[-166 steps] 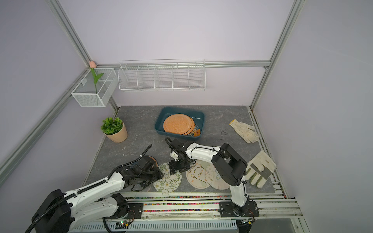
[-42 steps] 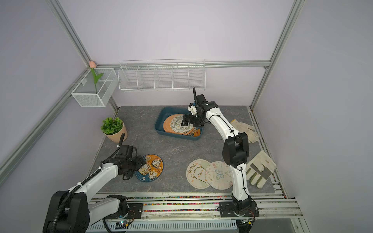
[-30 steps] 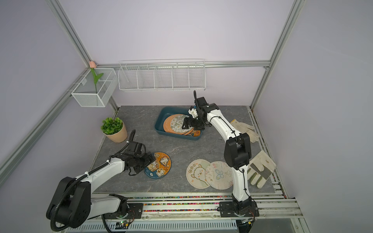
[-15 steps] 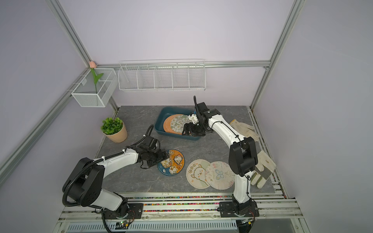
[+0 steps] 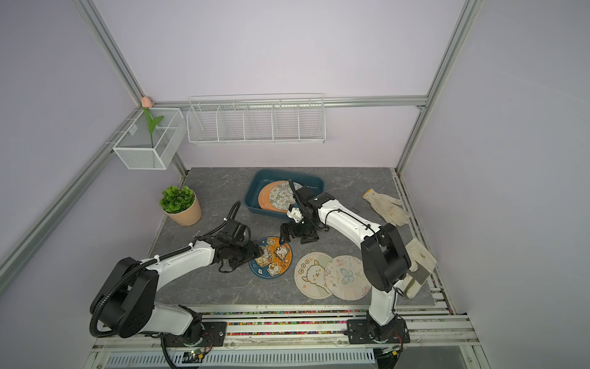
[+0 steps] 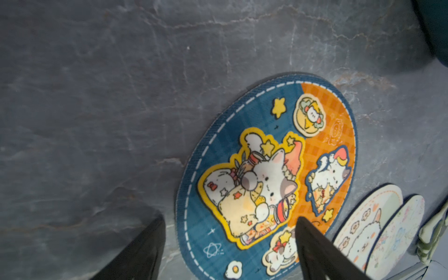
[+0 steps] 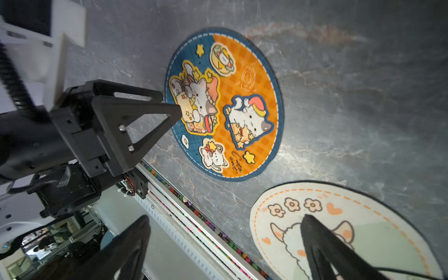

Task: Put the coasters into the storage box
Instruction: Move the coaster to the center of the board, then pick up the coaster from the center of the board.

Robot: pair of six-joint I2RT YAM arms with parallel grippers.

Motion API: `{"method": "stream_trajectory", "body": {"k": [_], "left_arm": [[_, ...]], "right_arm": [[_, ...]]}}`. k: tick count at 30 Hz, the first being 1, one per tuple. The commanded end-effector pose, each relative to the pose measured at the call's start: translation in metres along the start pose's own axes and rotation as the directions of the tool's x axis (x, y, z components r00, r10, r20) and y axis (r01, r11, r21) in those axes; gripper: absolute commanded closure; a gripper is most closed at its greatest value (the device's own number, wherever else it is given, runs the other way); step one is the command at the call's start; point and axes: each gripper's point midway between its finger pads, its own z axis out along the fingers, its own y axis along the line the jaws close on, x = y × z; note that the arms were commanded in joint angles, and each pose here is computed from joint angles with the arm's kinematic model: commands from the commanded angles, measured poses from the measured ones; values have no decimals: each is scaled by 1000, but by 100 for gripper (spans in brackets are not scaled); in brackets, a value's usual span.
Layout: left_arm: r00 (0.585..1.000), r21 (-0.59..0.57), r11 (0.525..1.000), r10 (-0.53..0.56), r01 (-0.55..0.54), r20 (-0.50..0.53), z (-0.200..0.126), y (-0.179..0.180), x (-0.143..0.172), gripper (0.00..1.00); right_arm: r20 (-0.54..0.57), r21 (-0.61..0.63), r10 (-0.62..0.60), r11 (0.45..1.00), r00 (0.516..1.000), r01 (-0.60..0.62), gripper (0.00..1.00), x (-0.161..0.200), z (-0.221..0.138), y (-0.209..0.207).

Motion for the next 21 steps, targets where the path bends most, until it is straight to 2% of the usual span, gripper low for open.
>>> {"method": "stream_trajectory", "body": {"k": [1, 10, 21], "left_arm": [[999, -34, 999, -14, 13, -45, 7, 14, 16, 19], [998, -20, 1000, -17, 16, -65, 10, 17, 23, 26], [997, -46, 999, -11, 8, -75, 9, 22, 25, 28]], "right_arm": [[-10, 41, 29, 999, 1000, -28, 1, 4, 16, -5], [-22, 93, 29, 995, 999, -27, 12, 1, 53, -14], [-21, 137, 29, 990, 999, -25, 25, -8, 78, -28]]}}
